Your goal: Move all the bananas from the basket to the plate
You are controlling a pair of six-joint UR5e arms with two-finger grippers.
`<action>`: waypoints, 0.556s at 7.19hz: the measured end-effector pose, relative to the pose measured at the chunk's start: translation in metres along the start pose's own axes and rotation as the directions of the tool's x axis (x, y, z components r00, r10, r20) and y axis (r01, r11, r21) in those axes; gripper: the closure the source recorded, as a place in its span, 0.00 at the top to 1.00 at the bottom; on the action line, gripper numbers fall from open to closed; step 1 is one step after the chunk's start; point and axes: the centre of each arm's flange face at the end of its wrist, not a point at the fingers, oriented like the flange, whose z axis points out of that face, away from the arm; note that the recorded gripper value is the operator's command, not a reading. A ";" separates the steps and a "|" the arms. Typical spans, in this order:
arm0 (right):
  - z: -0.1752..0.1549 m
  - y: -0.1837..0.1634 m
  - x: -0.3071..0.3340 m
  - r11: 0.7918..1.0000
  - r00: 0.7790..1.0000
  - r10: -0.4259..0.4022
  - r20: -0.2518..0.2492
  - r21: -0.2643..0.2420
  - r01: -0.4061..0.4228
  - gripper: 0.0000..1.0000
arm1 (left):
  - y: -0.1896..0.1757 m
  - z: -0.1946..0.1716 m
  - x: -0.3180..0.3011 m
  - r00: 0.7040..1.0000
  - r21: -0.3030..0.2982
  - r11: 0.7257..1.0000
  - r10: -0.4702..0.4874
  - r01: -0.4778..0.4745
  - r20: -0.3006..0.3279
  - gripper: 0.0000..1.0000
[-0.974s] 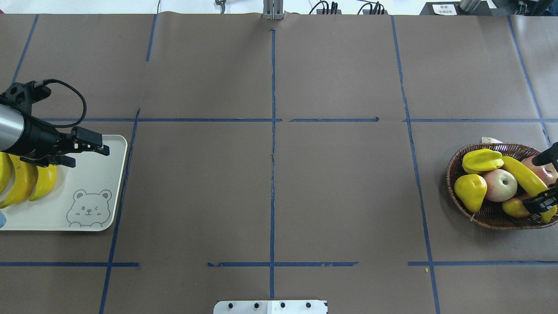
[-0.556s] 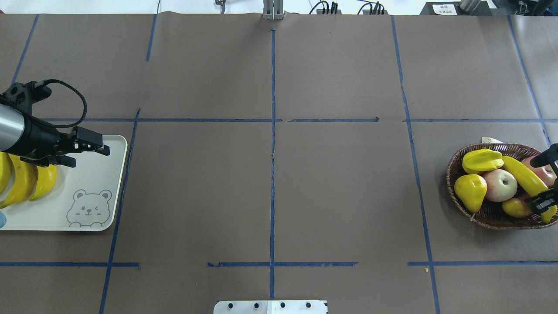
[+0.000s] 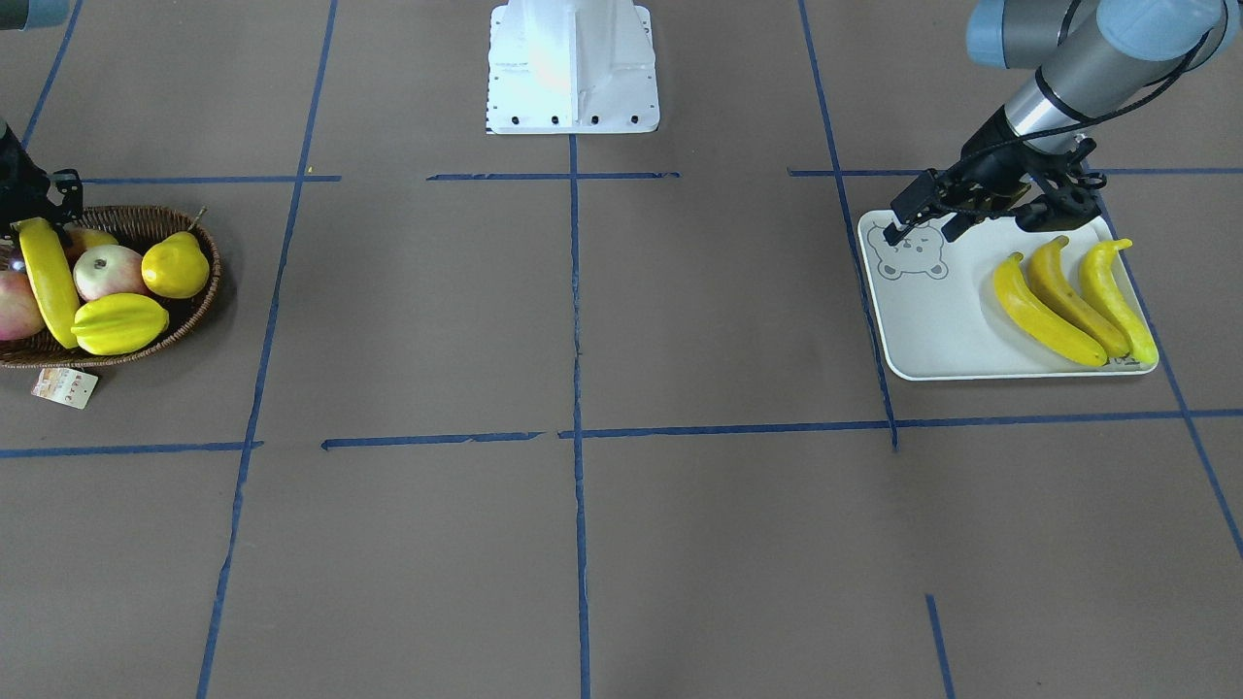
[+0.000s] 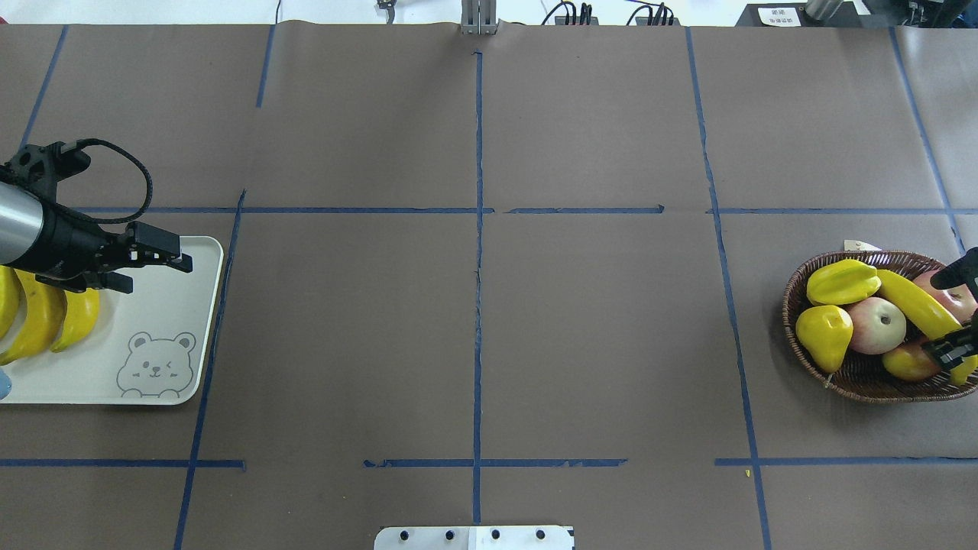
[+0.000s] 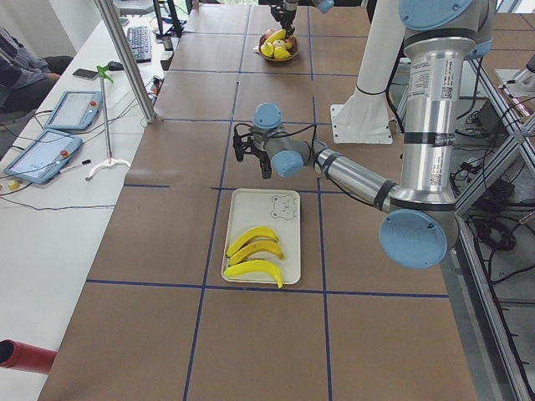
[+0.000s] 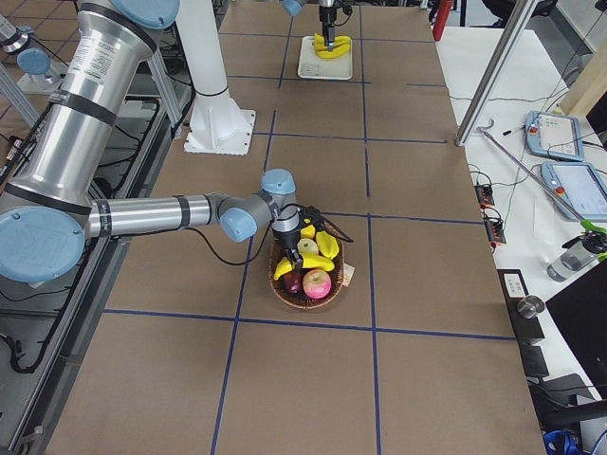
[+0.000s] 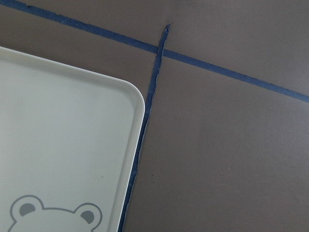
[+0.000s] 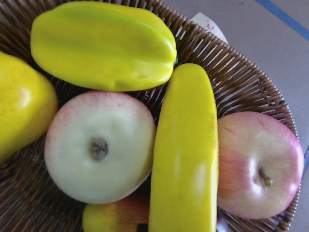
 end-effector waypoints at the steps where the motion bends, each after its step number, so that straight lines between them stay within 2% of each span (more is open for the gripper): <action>1: -0.014 -0.005 0.006 0.999 1.000 0.018 -0.002 0.030 -0.018 0.04 | 0.000 0.000 0.000 1.000 0.000 1.000 -0.001 0.001 0.001 1.00; 3: -0.048 -0.016 0.015 0.993 0.998 0.055 0.005 0.102 -0.055 0.04 | -0.001 0.001 0.001 1.000 0.000 1.000 -0.001 0.001 -0.001 1.00; 4: -0.062 -0.025 0.014 0.989 0.998 0.061 0.026 0.131 -0.064 0.04 | -0.002 0.000 0.005 1.000 0.002 1.000 0.003 -0.003 -0.008 1.00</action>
